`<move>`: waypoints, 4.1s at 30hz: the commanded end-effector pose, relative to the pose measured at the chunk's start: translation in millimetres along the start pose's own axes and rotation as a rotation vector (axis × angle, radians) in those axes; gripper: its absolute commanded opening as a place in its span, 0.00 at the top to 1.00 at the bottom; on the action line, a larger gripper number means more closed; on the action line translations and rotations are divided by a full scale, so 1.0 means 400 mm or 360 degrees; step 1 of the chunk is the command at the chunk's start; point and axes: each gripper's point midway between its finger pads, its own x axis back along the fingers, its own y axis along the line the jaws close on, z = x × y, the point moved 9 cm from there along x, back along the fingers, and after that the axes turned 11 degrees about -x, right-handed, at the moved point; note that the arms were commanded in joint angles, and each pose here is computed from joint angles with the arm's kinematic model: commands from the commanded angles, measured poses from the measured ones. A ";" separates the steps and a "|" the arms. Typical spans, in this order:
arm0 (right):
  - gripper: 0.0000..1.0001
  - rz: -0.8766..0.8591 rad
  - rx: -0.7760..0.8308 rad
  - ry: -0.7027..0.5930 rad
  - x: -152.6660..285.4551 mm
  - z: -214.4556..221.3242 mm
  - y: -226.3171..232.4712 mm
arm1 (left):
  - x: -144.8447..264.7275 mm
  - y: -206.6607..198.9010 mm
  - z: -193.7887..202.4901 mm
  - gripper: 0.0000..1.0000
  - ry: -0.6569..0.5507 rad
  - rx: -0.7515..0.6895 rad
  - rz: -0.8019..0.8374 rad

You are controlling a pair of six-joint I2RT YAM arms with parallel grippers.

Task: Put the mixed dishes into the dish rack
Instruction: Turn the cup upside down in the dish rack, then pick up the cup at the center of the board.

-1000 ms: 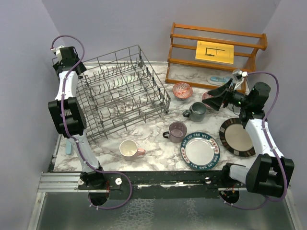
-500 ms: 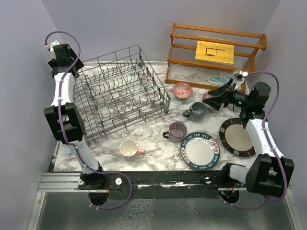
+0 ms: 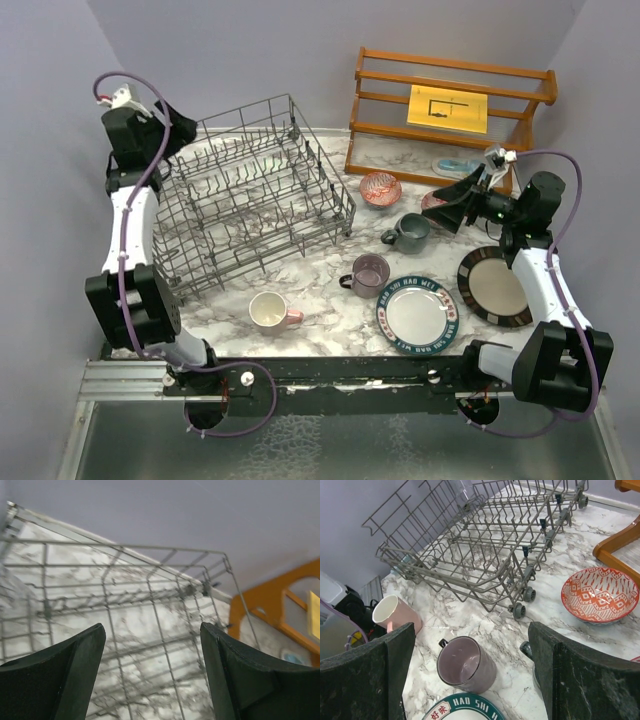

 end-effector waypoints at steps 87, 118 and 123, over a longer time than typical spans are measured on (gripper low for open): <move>0.02 -0.0367 0.0644 0.0597 -0.082 0.179 0.003 | 0.688 -0.275 0.521 0.49 0.1511 -0.0598 0.0044; 0.02 -0.0350 0.0580 0.0618 -0.084 0.188 -0.007 | 0.652 -0.218 0.658 1.00 0.1492 -0.0590 0.0036; 0.02 -0.0360 0.0563 0.0617 -0.084 0.188 -0.005 | 0.664 -0.250 0.610 1.00 0.1397 -0.0587 0.0271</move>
